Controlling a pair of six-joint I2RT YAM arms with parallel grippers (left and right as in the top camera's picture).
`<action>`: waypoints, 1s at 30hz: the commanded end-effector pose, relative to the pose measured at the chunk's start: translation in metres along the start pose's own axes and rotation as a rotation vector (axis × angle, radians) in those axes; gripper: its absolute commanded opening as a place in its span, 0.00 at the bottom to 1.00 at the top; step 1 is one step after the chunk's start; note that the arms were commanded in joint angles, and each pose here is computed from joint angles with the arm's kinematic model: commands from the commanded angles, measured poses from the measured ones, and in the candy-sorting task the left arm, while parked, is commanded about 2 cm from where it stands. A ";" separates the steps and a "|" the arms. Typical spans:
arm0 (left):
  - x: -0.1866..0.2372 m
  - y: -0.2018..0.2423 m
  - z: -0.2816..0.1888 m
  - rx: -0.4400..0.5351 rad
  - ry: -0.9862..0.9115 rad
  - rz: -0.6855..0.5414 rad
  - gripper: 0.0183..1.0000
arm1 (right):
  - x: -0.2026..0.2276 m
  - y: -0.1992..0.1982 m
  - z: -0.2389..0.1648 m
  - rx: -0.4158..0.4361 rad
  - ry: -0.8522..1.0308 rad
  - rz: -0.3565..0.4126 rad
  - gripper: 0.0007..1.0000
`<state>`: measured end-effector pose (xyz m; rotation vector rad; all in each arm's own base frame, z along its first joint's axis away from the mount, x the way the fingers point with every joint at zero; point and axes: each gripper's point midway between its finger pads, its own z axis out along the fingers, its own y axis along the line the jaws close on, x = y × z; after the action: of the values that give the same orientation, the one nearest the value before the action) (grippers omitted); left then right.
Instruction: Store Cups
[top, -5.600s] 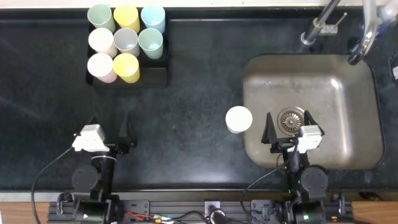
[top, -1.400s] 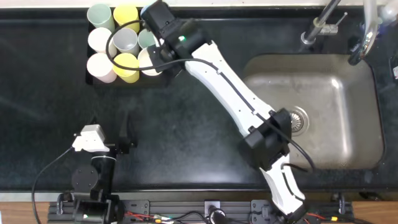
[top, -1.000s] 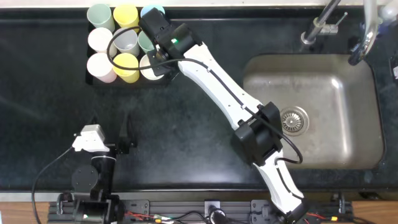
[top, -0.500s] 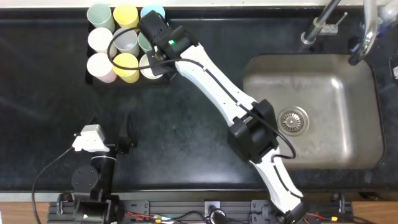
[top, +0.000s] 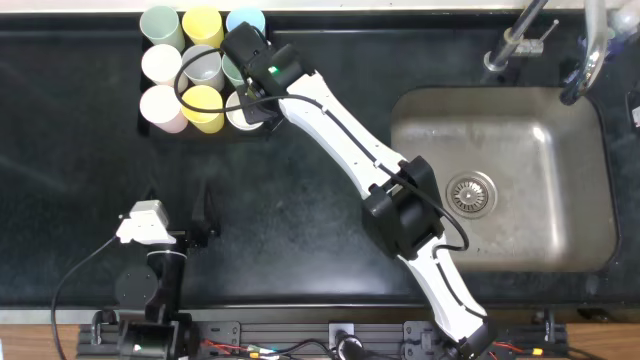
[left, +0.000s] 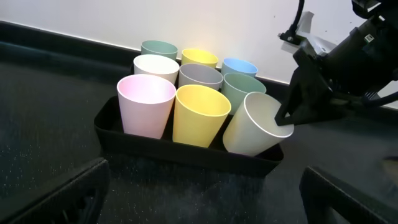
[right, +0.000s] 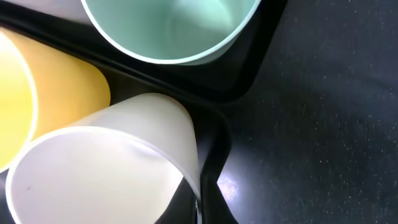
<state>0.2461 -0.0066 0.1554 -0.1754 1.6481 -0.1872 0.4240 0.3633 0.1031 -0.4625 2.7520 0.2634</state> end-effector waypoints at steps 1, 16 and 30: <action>-0.001 0.001 0.000 -0.001 -0.004 0.014 1.00 | -0.003 0.003 -0.003 0.000 -0.015 0.002 0.22; -0.001 0.001 0.000 -0.001 -0.004 0.014 1.00 | -0.034 -0.015 -0.133 -0.055 -0.203 -0.032 0.75; -0.001 0.001 0.000 -0.001 -0.004 0.014 1.00 | 0.014 -0.148 -0.274 0.085 -0.406 0.006 1.00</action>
<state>0.2461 -0.0066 0.1555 -0.1753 1.6478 -0.1872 0.3904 0.1854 0.3486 -0.3422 2.3381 0.2716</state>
